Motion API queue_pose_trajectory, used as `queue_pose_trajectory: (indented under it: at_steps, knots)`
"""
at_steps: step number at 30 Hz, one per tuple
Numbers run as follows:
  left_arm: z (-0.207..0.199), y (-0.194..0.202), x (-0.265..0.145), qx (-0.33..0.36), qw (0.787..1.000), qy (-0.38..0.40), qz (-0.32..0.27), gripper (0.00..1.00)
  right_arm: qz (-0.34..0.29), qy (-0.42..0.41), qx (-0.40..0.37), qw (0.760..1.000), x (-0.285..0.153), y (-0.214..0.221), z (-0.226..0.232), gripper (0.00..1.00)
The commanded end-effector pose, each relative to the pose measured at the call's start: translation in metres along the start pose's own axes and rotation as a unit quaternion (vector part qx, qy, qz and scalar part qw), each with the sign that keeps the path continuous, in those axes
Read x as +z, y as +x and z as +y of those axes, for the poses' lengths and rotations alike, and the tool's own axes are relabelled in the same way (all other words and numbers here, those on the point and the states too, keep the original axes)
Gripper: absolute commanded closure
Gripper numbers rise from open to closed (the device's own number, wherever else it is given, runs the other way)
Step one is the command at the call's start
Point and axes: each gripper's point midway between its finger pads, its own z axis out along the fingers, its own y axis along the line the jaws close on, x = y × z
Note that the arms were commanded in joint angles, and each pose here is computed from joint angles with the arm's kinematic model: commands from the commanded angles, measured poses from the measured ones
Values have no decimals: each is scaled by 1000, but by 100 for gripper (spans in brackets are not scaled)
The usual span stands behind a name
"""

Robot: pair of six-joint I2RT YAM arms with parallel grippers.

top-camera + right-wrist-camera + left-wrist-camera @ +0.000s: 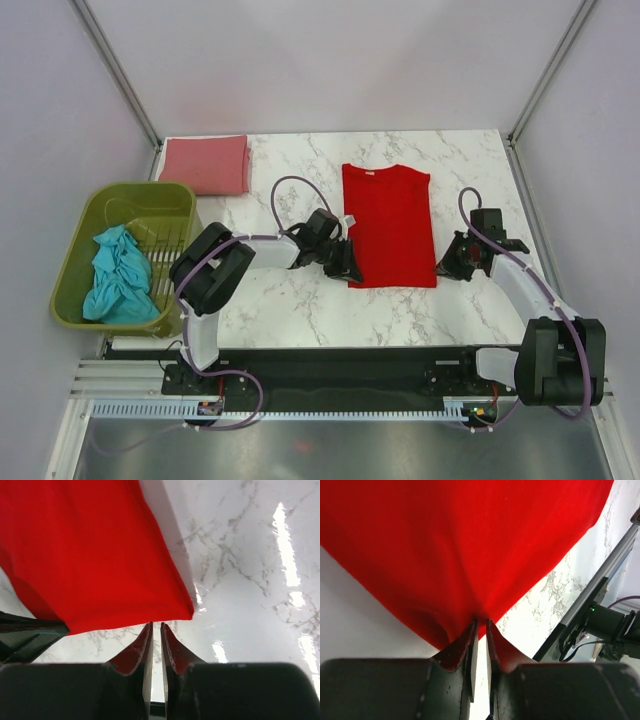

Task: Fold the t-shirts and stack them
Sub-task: Fold the tshirt

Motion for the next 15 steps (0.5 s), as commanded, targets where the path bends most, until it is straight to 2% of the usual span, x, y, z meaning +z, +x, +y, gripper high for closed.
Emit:
queue_pose_trajectory:
  at_steps: [1, 4, 9, 15]
  knots:
    - [8, 1, -3, 10, 999, -30, -18, 81, -11, -56, 0, 998, -9, -11, 29, 82]
    - [8, 5, -2, 5, 1000, -27, -10, 81, 6, -86, -13, 996, 2, -1, 45, 80]
    - [15, 12, -5, -5, 999, -36, -6, 80, 49, -20, -7, 999, 32, 28, 5, 84]
    - [29, 26, -8, -12, 998, -62, 9, 79, 46, 7, -9, 999, 41, 34, -11, 85]
